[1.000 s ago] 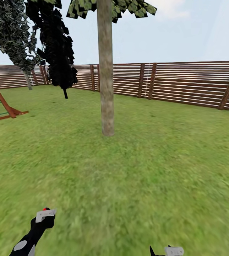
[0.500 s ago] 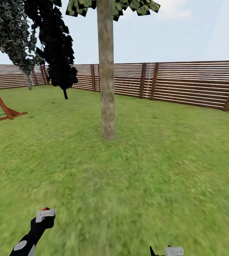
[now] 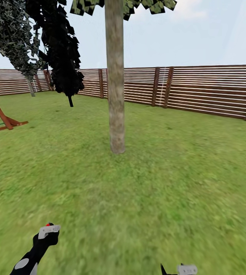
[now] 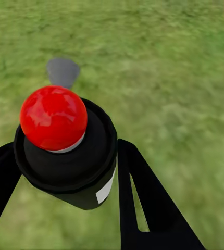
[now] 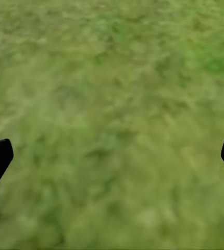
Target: In the garden, pick up the pesticide atomizer on the floor and spray pesticide onto both trees until each tree trunk is fully covered.
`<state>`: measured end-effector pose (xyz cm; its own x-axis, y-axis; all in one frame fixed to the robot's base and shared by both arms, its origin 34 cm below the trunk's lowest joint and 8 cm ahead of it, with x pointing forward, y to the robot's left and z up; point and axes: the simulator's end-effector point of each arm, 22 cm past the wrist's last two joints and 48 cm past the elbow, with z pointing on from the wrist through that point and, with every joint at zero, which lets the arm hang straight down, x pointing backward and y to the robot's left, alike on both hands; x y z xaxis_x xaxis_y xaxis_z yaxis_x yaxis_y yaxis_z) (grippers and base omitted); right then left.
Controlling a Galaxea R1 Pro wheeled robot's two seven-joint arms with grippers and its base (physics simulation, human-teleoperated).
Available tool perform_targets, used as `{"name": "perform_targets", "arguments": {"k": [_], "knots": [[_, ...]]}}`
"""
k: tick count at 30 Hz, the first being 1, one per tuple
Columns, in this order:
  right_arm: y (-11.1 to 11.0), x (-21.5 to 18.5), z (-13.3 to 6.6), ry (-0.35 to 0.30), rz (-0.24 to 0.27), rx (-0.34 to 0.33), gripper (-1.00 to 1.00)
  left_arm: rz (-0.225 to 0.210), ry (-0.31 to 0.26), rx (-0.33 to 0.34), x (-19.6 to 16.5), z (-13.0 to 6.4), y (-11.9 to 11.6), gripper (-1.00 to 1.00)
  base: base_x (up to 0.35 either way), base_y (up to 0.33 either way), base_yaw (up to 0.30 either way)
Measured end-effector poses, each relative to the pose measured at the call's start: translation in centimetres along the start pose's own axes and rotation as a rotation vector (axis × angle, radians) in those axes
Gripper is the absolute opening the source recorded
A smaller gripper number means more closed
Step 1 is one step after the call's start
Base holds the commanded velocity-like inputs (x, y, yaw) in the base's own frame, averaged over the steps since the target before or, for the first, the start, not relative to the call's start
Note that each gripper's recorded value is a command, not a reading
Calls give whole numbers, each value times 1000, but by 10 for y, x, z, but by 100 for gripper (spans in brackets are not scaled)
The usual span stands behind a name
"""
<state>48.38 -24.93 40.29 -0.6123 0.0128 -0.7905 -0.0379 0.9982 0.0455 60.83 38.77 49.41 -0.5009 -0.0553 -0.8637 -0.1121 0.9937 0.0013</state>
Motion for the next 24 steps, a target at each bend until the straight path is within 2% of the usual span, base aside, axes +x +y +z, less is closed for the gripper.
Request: {"name": "perform_targets", "arguments": {"k": [24], "knots": [[1, 0, 0, 0, 0, -2, 100, -1, 0, -1, 0, 0, 0, -100, 337, 0, 0]]}}
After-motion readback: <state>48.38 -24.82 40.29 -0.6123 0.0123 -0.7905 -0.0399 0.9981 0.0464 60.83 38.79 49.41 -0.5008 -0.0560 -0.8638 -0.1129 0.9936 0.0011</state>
